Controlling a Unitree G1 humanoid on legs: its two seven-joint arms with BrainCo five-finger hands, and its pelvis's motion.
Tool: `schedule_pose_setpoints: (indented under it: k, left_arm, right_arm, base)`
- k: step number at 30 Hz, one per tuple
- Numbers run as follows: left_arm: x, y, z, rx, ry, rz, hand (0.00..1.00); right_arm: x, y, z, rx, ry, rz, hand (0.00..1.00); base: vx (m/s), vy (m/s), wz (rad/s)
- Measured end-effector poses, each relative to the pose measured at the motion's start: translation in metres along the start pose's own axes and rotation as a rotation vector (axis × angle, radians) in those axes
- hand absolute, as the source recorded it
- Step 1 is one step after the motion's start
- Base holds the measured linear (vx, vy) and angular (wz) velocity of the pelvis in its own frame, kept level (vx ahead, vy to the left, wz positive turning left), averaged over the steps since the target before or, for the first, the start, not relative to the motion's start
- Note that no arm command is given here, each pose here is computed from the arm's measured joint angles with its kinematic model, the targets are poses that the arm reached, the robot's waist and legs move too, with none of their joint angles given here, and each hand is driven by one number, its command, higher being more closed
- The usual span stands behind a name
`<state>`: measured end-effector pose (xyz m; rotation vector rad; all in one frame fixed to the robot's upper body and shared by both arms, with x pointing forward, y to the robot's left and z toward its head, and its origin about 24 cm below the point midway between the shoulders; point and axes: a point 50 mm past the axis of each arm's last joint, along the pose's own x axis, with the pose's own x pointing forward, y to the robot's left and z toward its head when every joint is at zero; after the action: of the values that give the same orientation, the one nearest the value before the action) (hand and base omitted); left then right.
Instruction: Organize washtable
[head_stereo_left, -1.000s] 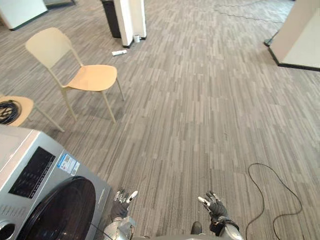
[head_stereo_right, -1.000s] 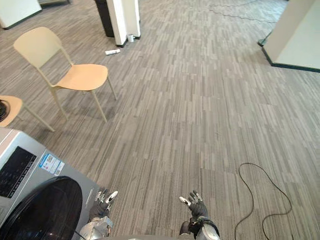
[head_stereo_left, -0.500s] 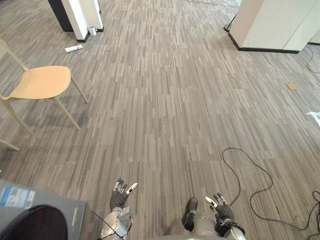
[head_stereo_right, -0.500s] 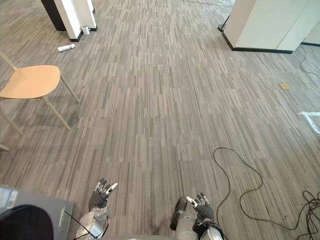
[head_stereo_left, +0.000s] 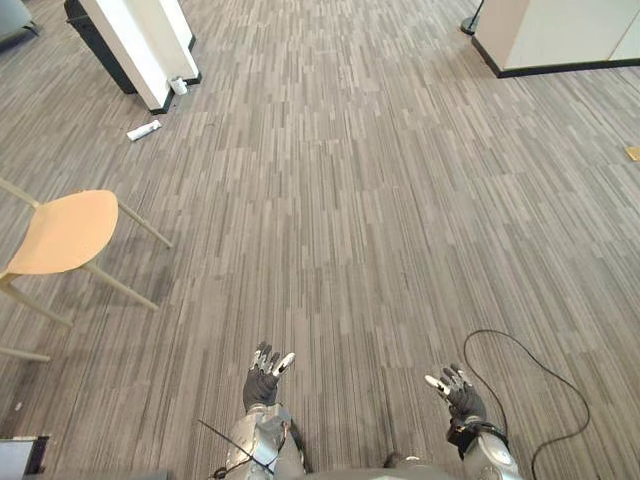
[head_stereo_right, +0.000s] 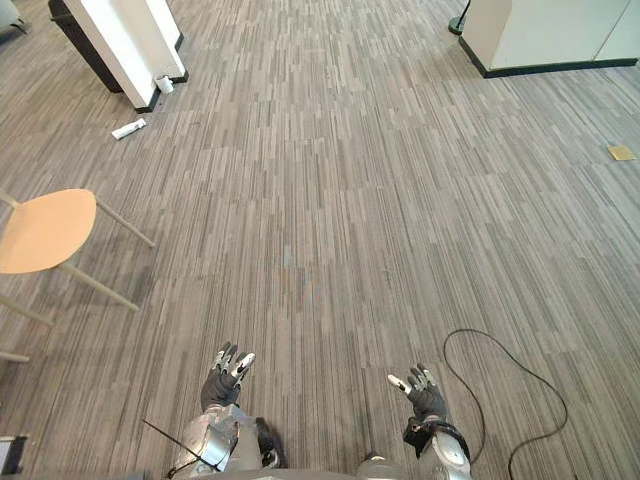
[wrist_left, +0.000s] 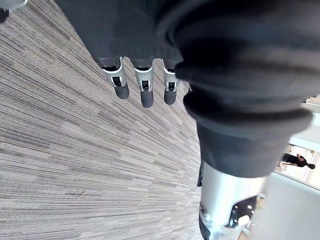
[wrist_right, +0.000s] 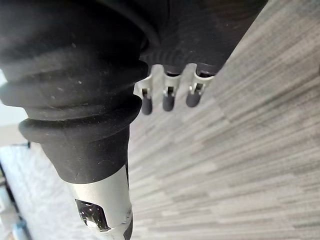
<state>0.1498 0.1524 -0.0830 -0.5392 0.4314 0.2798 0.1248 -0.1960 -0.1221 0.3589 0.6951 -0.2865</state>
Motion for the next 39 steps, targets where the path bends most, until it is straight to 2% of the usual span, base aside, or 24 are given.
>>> schedule_pose_setpoints:
  k: [4, 8, 12, 16, 19, 23, 30, 39]
  left_arm:
    - [0.003, 0.001, 0.008, 0.028, -0.022, -0.015, 0.00]
    - [0.003, -0.009, 0.005, 0.067, -0.003, -0.070, 0.00]
    - [0.004, -0.006, 0.006, 0.091, 0.003, -0.066, 0.00]
    - [0.010, -0.011, 0.000, 0.120, 0.040, -0.091, 0.00]
    - [0.008, -0.004, -0.002, 0.153, 0.057, -0.078, 0.00]
    - [0.005, 0.000, -0.013, 0.138, 0.105, -0.048, 0.00]
    - [-0.019, 0.022, -0.032, 0.048, 0.162, 0.065, 0.00]
    - [-0.015, 0.021, -0.027, 0.020, 0.138, 0.082, 0.00]
  right_arm:
    - [0.007, 0.027, 0.004, -0.001, -0.017, 0.089, 0.00]
    - [0.005, 0.030, -0.001, 0.020, -0.005, 0.091, 0.00]
    - [0.002, 0.027, -0.004, 0.028, -0.003, 0.083, 0.00]
    - [-0.003, 0.020, 0.001, 0.049, -0.037, 0.079, 0.00]
    - [-0.006, 0.017, -0.005, 0.052, -0.018, 0.070, 0.00]
    - [0.002, 0.017, 0.011, 0.043, -0.061, 0.088, 0.00]
    - [0.012, 0.019, 0.022, 0.076, -0.073, 0.079, 0.00]
    - [0.008, 0.006, 0.011, 0.110, -0.038, 0.024, 0.00]
  base:
    - [0.51, 0.322, -0.06]
    - [0.51, 0.356, 0.05]
    - [0.53, 0.242, 0.36]
    - [0.58, 0.079, 0.74]
    - [0.66, -0.044, 0.85]
    - [0.67, -0.135, 0.13]
    - [0.56, -0.037, -0.61]
    - [0.51, 0.276, -0.19]
